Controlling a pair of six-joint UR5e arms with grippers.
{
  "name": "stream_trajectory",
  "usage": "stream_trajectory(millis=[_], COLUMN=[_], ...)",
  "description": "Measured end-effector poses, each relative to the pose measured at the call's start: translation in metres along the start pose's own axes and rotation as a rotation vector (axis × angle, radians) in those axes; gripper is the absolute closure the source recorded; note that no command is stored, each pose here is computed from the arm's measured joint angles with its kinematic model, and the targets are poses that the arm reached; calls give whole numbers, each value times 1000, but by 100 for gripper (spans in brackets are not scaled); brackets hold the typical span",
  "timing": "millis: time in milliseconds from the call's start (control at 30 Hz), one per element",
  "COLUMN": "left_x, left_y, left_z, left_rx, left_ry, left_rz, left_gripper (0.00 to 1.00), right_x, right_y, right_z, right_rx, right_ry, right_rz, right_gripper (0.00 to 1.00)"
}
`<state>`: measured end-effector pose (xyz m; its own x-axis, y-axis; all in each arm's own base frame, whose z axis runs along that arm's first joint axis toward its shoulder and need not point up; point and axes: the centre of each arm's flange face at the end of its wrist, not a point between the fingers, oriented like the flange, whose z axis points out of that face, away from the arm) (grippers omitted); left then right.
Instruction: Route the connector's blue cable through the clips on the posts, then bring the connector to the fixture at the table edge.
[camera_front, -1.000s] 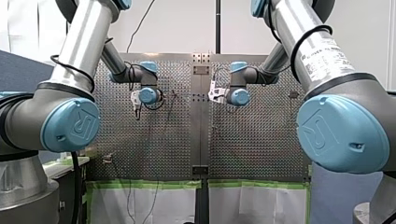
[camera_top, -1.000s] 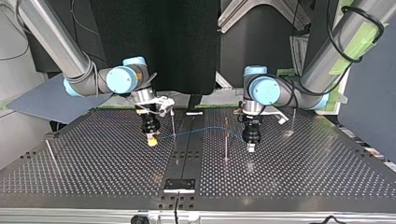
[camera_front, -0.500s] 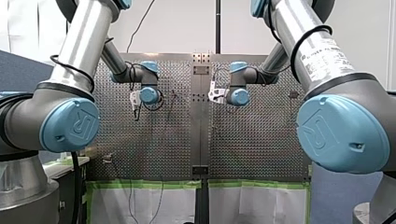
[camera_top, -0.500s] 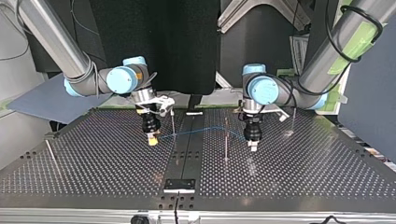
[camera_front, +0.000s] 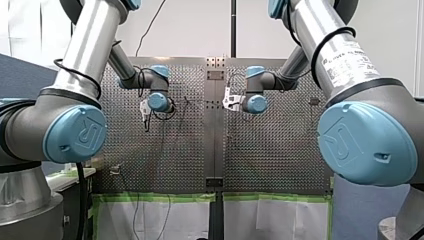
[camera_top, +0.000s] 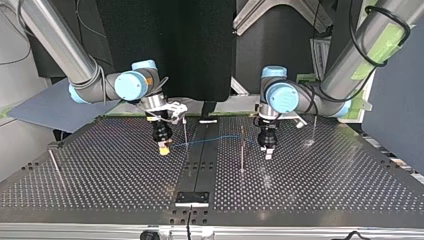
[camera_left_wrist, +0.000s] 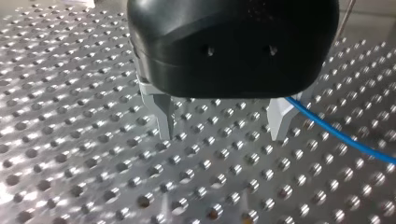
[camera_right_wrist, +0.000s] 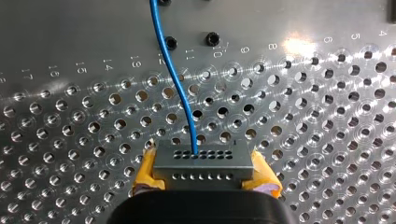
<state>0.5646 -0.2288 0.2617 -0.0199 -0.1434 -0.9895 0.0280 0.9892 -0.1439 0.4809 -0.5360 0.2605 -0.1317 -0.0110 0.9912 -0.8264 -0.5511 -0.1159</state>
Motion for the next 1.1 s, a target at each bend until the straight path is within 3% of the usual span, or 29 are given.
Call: stream_trajectory(millis=[200, 533, 867, 1100], left_x=[10, 13, -2, 4], left_y=[0, 3, -7, -13], left_z=[-15, -37, -65, -81], left_rx=[-2, -4, 82, 139], left_ry=[56, 70, 47, 78], left_rz=[-4, -37, -109, -120], left_gripper=[0, 0, 0, 0], right_x=[0, 0, -1, -2], right_y=[1, 1, -1, -2], right_z=[0, 0, -1, -2], right_rx=[-1, -2, 0, 1], right_ry=[0, -4, -9, -13], right_rz=[0, -1, -3, -4], right_gripper=[100, 100, 100, 100])
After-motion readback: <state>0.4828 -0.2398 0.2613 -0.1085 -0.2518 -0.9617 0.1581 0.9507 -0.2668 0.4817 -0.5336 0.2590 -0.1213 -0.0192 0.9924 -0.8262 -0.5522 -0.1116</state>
